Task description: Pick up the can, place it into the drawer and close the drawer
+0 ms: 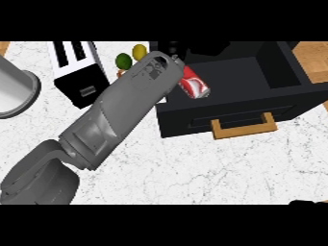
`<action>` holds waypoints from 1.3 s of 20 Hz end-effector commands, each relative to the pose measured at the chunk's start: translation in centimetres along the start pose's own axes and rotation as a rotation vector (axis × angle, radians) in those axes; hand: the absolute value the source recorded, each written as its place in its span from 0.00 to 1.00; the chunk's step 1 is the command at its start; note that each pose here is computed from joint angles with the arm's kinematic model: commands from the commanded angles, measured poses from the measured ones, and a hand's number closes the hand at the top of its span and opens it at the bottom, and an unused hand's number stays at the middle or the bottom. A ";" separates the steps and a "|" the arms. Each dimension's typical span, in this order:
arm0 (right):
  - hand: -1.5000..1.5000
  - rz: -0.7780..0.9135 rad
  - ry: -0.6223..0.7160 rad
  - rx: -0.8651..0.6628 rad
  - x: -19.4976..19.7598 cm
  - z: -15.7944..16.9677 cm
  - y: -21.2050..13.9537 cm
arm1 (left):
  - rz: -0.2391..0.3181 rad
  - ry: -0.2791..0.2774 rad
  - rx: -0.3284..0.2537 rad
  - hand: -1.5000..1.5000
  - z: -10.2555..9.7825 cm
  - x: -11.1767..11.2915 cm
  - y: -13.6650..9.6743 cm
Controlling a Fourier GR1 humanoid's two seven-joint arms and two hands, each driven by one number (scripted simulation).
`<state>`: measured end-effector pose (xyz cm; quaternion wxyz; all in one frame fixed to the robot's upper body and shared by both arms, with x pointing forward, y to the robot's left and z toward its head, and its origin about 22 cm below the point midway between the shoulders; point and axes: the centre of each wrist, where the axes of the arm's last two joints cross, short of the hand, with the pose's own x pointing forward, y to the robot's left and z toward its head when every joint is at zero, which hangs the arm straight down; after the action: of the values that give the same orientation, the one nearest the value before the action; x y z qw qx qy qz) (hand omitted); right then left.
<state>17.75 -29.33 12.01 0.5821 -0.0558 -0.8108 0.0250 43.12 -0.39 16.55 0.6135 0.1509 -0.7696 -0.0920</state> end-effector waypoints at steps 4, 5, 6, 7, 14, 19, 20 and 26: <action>0.00 0.168 -0.068 0.003 1.1 0.1 -0.6 | 0.054 0.021 0.040 0.00 0.2 -0.2 -0.1; 0.00 0.195 -0.112 0.032 1.9 0.2 -0.9 | 0.065 0.023 0.044 0.00 0.1 0.2 0.0; 0.00 0.228 -0.120 0.014 2.0 -0.6 -0.3 | 0.078 0.035 0.015 0.00 0.5 0.1 -0.3; 0.00 0.281 -0.123 0.028 2.1 0.1 -0.6 | 0.072 0.021 0.030 0.00 0.3 0.0 -0.2; 0.00 0.411 -0.211 0.107 2.9 -0.8 1.1 | 0.149 0.023 0.033 0.00 0.8 -0.4 -0.3; 0.00 0.593 -0.212 0.108 1.8 -2.1 2.3 | 0.189 0.004 0.048 0.00 0.5 2.5 -0.6; 0.00 0.652 -0.217 0.140 2.1 -2.0 2.4 | 0.179 0.006 0.047 0.00 0.3 1.9 -0.4; 0.00 0.886 -0.199 0.203 -0.9 -3.8 4.7 | 0.174 -0.016 0.055 0.00 1.0 2.7 -1.0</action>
<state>20.42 -26.08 13.62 0.4534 -0.3014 -0.7821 0.3031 42.16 -1.79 18.11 0.6116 0.1014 -0.7844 -0.0194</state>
